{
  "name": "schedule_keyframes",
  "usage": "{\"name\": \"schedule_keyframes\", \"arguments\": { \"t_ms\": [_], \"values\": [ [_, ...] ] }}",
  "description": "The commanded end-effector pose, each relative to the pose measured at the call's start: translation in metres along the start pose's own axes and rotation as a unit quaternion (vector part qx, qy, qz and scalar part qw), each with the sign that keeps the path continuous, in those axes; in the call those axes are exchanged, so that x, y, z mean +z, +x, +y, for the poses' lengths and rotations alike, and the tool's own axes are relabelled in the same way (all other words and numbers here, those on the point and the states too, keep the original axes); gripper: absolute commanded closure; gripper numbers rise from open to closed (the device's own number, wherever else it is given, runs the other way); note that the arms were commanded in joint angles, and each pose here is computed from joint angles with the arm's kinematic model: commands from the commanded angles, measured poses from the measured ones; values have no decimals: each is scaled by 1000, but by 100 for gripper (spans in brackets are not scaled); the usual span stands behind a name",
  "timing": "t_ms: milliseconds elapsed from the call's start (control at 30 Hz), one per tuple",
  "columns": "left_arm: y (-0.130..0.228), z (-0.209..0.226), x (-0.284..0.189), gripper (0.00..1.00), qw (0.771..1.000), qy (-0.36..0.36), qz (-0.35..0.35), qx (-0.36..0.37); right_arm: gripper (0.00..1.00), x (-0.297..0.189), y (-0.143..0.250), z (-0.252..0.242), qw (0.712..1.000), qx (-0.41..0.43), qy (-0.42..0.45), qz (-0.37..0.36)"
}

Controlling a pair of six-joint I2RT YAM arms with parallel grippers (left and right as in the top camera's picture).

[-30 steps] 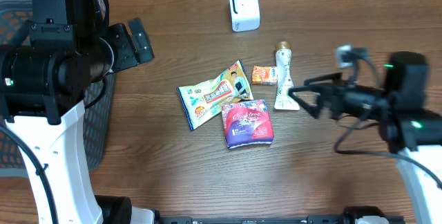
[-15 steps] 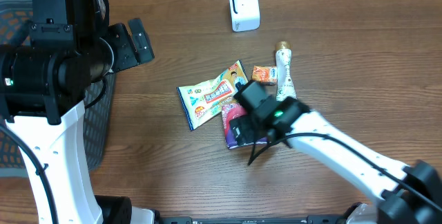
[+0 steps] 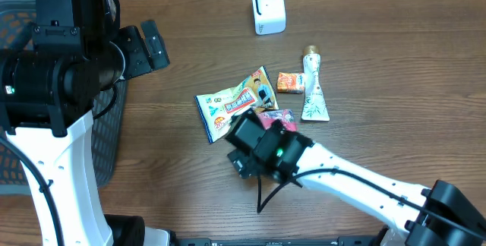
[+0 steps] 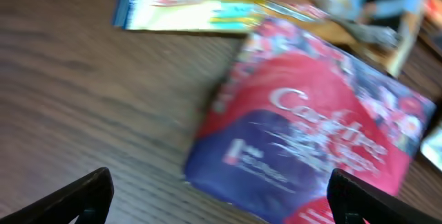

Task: Scan the item barcode
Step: 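Grasp the Carefree pack with the right gripper and lift it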

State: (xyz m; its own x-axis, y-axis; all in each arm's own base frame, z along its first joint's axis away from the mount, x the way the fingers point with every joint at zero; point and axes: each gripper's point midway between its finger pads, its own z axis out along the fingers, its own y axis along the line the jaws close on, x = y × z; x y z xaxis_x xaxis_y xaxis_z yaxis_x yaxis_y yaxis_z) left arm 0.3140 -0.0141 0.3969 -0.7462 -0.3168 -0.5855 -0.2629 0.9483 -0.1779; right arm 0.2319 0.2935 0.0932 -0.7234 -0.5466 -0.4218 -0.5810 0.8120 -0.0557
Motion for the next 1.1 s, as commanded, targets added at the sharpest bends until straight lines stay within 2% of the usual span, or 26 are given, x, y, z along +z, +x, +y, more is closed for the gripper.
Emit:
{"name": "schedule_keyframes", "arguments": {
  "t_ms": [0,200,333,500,533,567,667,767,867,967,1067],
  "values": [
    [-2,2,0,0,1000,-6,-3,4,0,1,-10,9,998,-54,24,-20],
    [-2,2,0,0,1000,-6,-3,4,0,35,8,-5,991,-82,102,19],
    [-2,2,0,0,1000,-6,-3,4,0,50,18,-7,988,-90,115,42],
    [-2,2,0,0,1000,-6,-3,4,2,50,16,-20,985,-70,155,32],
    [-2,2,0,0,1000,-6,-3,4,9,49,16,-23,984,-68,163,32],
    [-2,2,0,0,1000,-6,-3,4,21,47,17,-28,982,-61,177,32],
    [-2,2,0,0,1000,-6,-3,4,47,44,19,-35,979,-47,197,31],
    [-2,2,0,0,1000,-6,-3,4,63,41,17,-35,979,-37,199,33],
    [-2,2,0,0,1000,-6,-3,4,74,30,9,-34,979,-16,199,33],
    [-2,2,0,0,1000,-6,-3,4,80,13,-8,-31,980,-1,195,27],
    [-2,2,0,0,1000,-6,-3,4,96,-10,-33,-28,983,12,183,16]
  ]
}}
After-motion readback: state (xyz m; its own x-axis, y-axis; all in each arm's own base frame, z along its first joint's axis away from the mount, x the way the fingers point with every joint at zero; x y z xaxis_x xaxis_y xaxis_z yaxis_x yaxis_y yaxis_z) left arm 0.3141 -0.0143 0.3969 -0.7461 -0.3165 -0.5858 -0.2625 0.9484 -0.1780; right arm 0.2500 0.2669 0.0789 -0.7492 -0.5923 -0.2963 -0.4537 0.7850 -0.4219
